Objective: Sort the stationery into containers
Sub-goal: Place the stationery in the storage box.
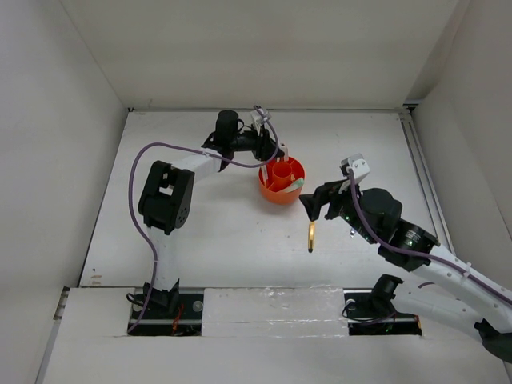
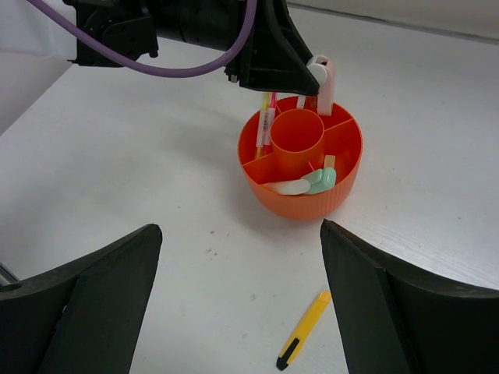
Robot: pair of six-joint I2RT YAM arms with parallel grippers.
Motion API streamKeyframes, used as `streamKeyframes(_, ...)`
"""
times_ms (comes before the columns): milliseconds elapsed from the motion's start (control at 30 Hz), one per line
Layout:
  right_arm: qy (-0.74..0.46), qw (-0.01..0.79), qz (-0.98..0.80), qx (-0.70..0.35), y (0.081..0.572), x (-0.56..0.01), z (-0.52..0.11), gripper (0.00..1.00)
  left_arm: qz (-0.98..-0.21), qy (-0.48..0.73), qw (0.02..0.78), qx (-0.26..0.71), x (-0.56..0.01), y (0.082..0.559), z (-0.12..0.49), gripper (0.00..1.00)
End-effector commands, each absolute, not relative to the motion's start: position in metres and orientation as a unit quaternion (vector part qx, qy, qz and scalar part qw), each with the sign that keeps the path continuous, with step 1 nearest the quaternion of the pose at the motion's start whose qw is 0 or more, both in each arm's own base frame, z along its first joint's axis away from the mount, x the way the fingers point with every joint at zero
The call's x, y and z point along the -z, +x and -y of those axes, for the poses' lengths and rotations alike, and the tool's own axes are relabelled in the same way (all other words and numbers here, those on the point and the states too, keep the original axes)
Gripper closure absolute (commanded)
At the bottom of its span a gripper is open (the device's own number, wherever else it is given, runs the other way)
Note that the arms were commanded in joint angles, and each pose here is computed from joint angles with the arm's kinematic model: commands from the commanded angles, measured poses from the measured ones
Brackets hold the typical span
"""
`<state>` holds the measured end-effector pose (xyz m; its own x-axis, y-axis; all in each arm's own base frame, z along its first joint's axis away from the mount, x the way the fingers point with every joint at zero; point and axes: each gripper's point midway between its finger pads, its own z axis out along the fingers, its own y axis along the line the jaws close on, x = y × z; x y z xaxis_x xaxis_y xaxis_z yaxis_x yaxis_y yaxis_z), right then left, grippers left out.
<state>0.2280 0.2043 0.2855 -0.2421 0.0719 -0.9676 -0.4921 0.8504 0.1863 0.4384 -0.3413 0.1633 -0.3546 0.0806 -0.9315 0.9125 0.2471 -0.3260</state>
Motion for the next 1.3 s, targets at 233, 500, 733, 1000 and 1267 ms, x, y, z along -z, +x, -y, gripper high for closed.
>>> streamKeyframes(233,-0.139,0.611,-0.740,-0.245,0.229,-0.298,-0.205,0.11,-0.648,0.380,0.449,0.483,-0.179,0.437,0.339,0.94)
streamKeyframes(500,-0.139,0.611,-0.740,-0.245,0.229,-0.298,-0.205,0.11,-0.649,0.376,0.452,0.482,-0.184,0.438,0.339,0.78)
streamKeyframes(733,-0.142,0.612,-0.739,-0.242,0.229,-0.298,-0.205,0.11,-0.647,0.374,0.465,0.474,-0.194,0.440,0.337,0.64)
streamKeyframes(1000,-0.142,0.612,-0.739,-0.242,0.229,-0.298,-0.205,0.11,-0.651,0.368,0.464,0.474,-0.196,0.437,0.335,0.58)
streamKeyframes(1267,-0.144,0.610,-0.741,-0.240,0.232,-0.295,-0.208,0.10,-0.623,0.379,0.478,0.490,-0.227,0.419,0.347,0.48)
